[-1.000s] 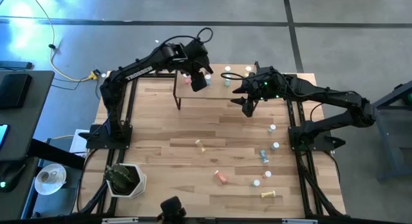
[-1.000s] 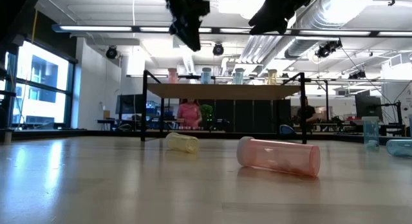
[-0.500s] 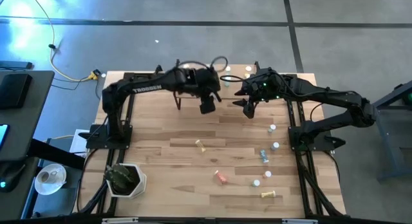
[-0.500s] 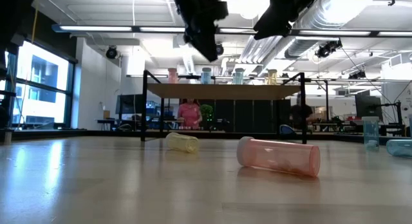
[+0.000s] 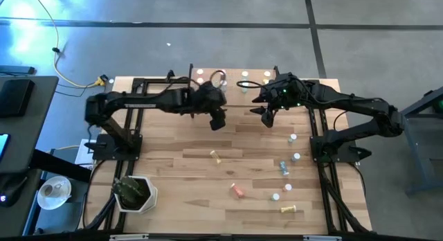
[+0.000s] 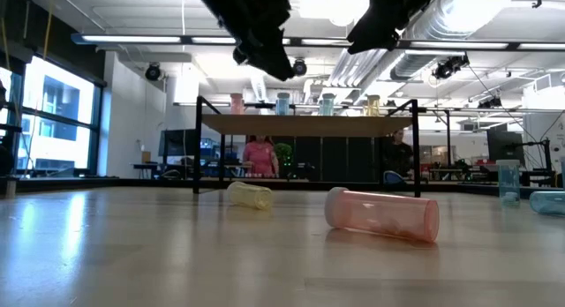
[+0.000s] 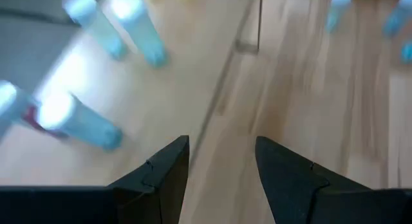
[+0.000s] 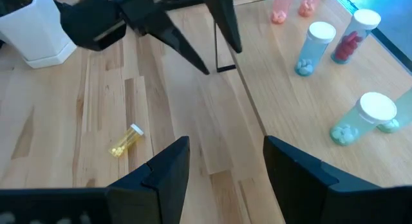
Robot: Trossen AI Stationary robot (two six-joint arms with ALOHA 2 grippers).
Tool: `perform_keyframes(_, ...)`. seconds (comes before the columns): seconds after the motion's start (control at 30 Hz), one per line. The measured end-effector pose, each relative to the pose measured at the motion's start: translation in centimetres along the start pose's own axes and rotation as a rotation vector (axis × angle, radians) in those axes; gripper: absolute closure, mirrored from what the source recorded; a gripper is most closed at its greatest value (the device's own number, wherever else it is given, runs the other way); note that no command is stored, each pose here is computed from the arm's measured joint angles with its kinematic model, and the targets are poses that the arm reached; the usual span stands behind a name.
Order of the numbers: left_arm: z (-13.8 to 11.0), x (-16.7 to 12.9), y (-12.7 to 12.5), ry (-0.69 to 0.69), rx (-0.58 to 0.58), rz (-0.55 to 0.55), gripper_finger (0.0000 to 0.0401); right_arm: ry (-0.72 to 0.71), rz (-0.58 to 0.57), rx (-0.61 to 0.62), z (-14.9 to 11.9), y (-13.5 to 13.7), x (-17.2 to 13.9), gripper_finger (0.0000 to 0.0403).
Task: Pick and place medicine bottles onto shelf by color
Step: Put the yellow pill bottle on the shelf aligned with the other yellow pill bottles
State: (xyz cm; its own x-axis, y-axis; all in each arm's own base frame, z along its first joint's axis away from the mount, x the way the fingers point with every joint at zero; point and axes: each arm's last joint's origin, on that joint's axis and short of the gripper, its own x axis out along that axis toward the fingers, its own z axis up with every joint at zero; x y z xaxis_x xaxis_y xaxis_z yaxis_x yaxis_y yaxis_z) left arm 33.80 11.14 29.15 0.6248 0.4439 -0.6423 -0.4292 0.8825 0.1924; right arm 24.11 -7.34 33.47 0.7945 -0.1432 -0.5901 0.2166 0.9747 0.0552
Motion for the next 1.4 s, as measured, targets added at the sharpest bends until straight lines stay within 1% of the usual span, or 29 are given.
perform_keyframes(0.1, -0.7, -0.4, -0.1, -0.073, -0.007, -0.011, 0.0231, -0.008, 0.000, -0.001, 0.1, 0.0, 0.0, 0.0213)
perform_keyframes(0.17, -1.3, -0.5, -0.2, -0.083, -0.006, -0.022, 0.0231, -0.010, 0.000, -0.001, 0.1, 0.0, 0.0, 0.0213)
perform_keyframes(0.3, -2.1, 0.3, -0.4, -0.146, -0.020, -0.019, 0.0231, -0.014, 0.000, -0.018, 0.1, 0.0, 0.0, 0.0213)
perform_keyframes(0.47, -3.6, 1.7, -0.8, -0.297, -0.047, -0.002, 0.0231, -0.014, -0.001, -0.021, 0.1, 0.0, 0.0, 0.0213)
perform_keyframes(0.6, -4.7, 2.1, -0.8, -0.402, -0.083, 0.077, 0.0231, -0.018, -0.001, -0.037, 0.2, 0.0, 0.0, 0.0213)
perform_keyframes(0.73, -5.4, 2.2, -0.6, -0.466, -0.151, 0.145, 0.0231, -0.032, -0.003, -0.066, 0.3, 0.0, 0.0, 0.0213)
perform_keyframes(0.93, -6.1, 2.5, -0.6, -0.452, -0.172, 0.193, 0.0231, -0.059, -0.004, -0.070, 0.6, 0.0, 0.0, 0.0213)
perform_keyframes(1.03, -6.5, 3.7, -1.1, -0.453, -0.172, 0.195, 0.0231, -0.063, -0.004, -0.070, 0.6, 0.0, 0.0, 0.0213)
perform_keyframes(1.1, -6.5, 4.7, -1.6, -0.494, -0.179, 0.194, 0.0231, -0.063, -0.004, -0.068, 0.6, 0.0, 0.0, 0.0213)
perform_keyframes(1.17, -6.8, 5.9, -1.9, -0.505, -0.191, 0.239, 0.0231, -0.063, -0.004, -0.068, 0.6, 0.0, 0.0, 0.0213)
perform_keyframes(1.27, -7.4, 7.0, -2.1, -0.507, -0.199, 0.352, 0.0231, -0.063, -0.004, -0.067, 0.6, 0.0, 0.0, 0.0213)
perform_keyframes(1.33, -7.4, 7.2, -1.9, -0.516, -0.204, 0.380, 0.0231, -0.063, -0.004, -0.067, 0.6, 0.0, 0.0, 0.0213)
perform_keyframes(1.4, -7.3, 7.2, -1.8, -0.531, -0.214, 0.379, 0.0231, -0.063, -0.004, -0.067, 0.6, 0.0, 0.0, 0.0213)
